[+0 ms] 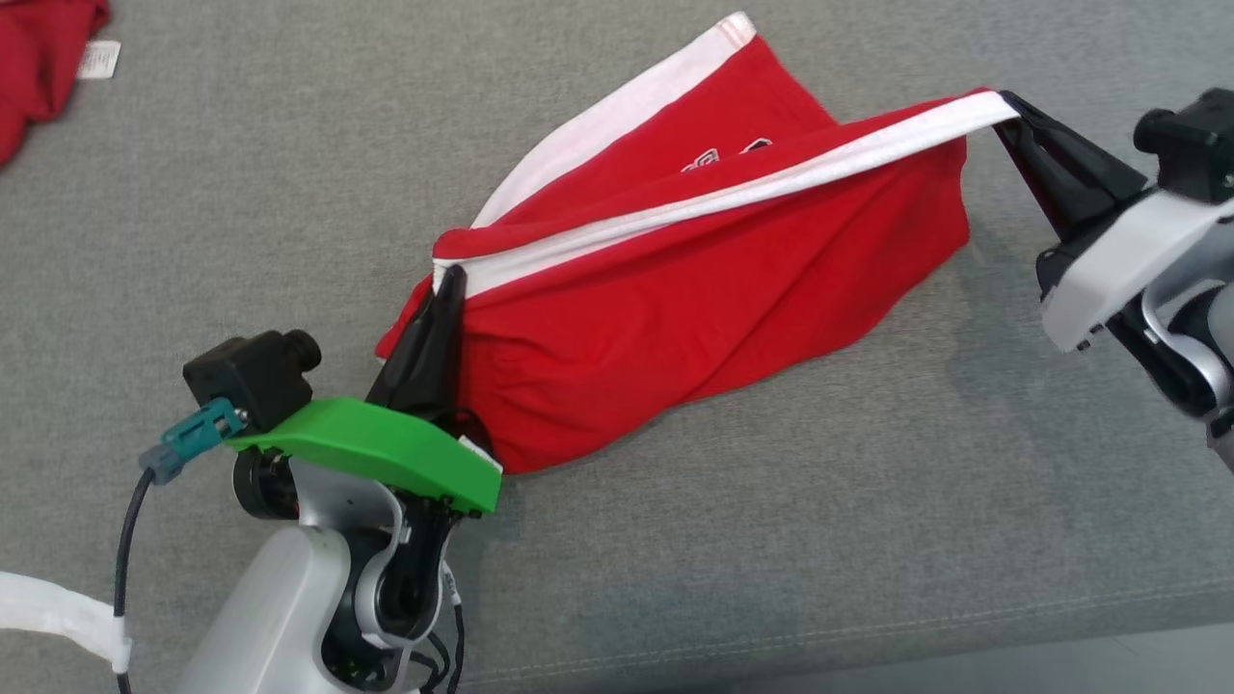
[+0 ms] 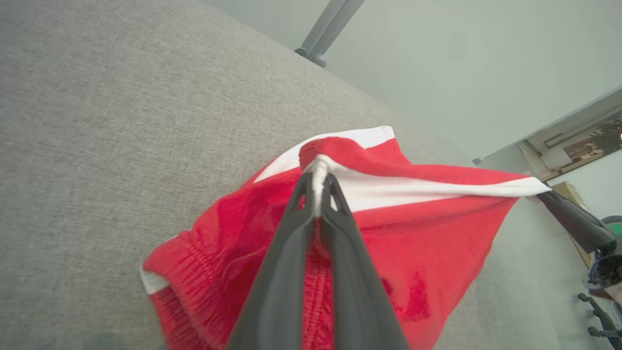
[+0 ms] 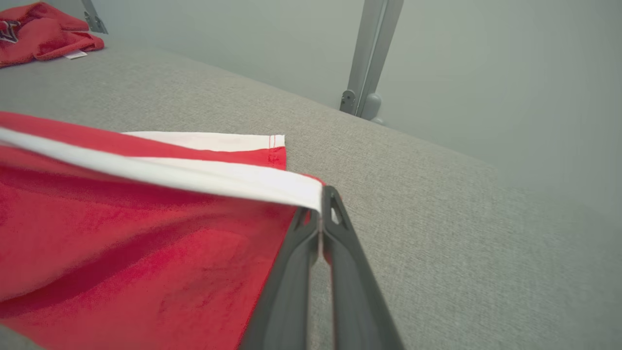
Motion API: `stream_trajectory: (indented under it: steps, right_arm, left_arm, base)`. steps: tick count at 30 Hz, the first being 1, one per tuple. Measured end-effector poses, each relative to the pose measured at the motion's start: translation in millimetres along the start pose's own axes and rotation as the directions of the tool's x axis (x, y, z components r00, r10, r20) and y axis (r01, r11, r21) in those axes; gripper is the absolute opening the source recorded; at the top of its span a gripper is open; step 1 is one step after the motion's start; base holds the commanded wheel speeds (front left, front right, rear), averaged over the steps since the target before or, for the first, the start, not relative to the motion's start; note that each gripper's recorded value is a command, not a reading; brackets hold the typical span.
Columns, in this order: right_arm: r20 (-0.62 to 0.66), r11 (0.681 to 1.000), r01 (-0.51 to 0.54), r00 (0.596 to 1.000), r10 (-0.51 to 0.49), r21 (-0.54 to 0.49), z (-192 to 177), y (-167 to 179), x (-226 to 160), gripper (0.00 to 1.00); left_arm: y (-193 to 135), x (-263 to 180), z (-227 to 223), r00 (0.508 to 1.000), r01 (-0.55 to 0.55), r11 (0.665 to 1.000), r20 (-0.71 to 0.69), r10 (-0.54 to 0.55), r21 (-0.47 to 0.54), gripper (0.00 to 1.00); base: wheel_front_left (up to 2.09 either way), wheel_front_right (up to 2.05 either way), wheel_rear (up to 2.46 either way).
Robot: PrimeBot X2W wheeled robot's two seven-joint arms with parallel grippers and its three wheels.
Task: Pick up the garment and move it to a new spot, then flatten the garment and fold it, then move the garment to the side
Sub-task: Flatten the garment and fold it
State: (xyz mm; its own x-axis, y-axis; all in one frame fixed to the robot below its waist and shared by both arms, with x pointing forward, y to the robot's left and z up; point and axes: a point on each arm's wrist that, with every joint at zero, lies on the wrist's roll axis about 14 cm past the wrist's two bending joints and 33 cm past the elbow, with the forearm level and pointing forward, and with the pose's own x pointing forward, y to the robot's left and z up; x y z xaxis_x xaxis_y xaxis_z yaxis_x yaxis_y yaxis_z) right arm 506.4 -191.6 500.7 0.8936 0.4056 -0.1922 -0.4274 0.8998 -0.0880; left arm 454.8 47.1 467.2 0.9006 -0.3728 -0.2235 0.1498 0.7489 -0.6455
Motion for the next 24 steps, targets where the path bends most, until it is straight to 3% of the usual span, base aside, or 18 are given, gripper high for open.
stream_trajectory:
  steps: [7, 11, 23, 24]
  right_arm:
    - [-0.101, 0.993, -0.114, 0.988, 0.114, -0.002, -36.7, 20.9, 78.7, 0.00]
    - [-0.125, 0.978, -0.209, 0.970, 0.207, -0.004, -49.4, 51.6, 114.1, 0.00]
    - [-0.148, 0.962, -0.267, 0.955, 0.257, -0.054, -48.3, 57.7, 146.6, 0.00]
    - [-0.144, 0.962, -0.267, 0.956, 0.256, -0.063, -46.9, 56.7, 147.5, 0.51]
  left_arm:
    - [62.8, 13.9, -8.0, 0.986, -0.167, 0.985, -0.022, 0.168, 0.029, 0.00]
    - [93.3, 9.5, -3.0, 0.968, -0.252, 0.967, -0.008, 0.253, 0.048, 0.00]
    - [102.0, 16.7, -3.9, 0.964, -0.262, 0.963, -0.027, 0.264, 0.058, 0.00]
    - [102.2, 17.7, -4.1, 0.964, -0.263, 0.963, -0.030, 0.265, 0.060, 0.13]
  base:
    - [0.00, 0.00, 0.00]
    - [0.00, 0.00, 0.00]
    - [0.00, 0.00, 0.00]
    - [0.00, 0.00, 0.00]
